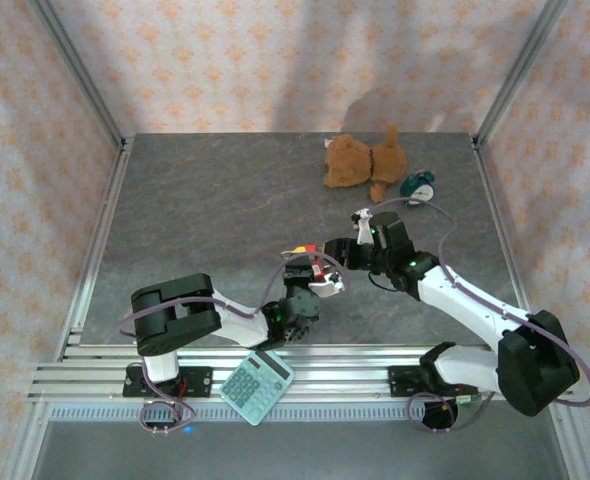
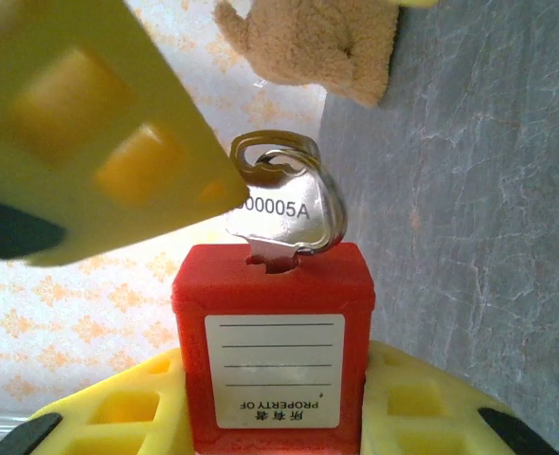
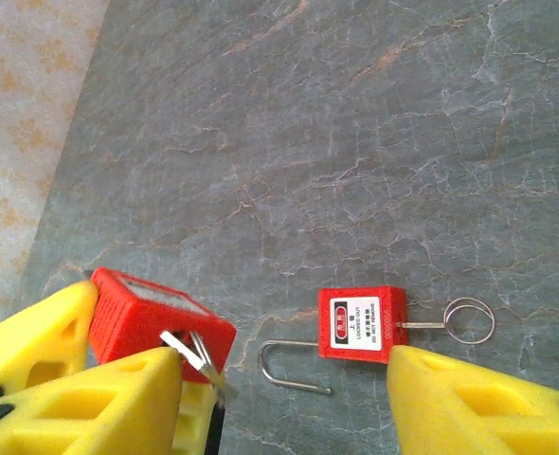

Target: Unlock with the key

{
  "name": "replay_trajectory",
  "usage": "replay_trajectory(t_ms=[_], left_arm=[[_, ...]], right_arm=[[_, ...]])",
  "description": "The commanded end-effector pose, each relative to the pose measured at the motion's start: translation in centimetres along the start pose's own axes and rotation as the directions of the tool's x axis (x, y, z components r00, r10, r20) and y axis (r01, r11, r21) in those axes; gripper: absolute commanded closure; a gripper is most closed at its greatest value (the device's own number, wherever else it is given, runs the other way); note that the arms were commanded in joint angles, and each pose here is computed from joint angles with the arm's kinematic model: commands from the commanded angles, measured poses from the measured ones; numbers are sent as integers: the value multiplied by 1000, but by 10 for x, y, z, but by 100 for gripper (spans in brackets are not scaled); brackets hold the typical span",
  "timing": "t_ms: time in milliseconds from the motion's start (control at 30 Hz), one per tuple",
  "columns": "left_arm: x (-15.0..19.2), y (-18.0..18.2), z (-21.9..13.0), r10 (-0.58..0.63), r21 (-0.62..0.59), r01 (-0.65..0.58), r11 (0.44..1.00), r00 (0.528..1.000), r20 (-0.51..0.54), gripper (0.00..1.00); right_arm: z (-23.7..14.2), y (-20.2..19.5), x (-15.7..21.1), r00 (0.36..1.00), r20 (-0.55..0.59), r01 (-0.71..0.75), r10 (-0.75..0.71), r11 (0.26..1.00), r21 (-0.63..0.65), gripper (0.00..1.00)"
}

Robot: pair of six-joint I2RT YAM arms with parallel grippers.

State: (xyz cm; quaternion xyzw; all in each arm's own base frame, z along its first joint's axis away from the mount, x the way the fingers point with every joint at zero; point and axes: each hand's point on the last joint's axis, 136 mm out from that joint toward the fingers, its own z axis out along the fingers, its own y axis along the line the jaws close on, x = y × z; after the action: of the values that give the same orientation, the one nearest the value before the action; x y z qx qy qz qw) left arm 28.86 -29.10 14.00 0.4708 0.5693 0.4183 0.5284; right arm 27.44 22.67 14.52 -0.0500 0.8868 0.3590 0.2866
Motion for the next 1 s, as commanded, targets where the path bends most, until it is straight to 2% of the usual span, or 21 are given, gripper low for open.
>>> replay_trajectory(t_ms=[0, 333, 633, 767, 967], left_arm=[[-5, 9, -4, -42, -19, 42, 999, 999, 5, 80], [-10, 8, -8, -35, -27, 36, 999, 999, 17, 81], [-11, 9, -8, -37, -44, 38, 998, 999, 20, 82], [-13, 11, -5, -49, -57, 50, 997, 999, 20, 83], [-22, 19, -1, -80, -79, 82, 993, 996, 35, 85]], right_arm=[[2, 3, -15, 999, 37, 25, -25, 1000, 11, 43], [4, -4, -20, 999, 50, -2, -1, 999, 53, 43], [-5, 14, -25, 995, 32, -92, 93, 996, -8, 38], [-11, 20, -22, 985, 1, -174, 175, 982, -71, 33], [-13, 29, -16, 941, -99, -338, 324, 911, -237, 31]])
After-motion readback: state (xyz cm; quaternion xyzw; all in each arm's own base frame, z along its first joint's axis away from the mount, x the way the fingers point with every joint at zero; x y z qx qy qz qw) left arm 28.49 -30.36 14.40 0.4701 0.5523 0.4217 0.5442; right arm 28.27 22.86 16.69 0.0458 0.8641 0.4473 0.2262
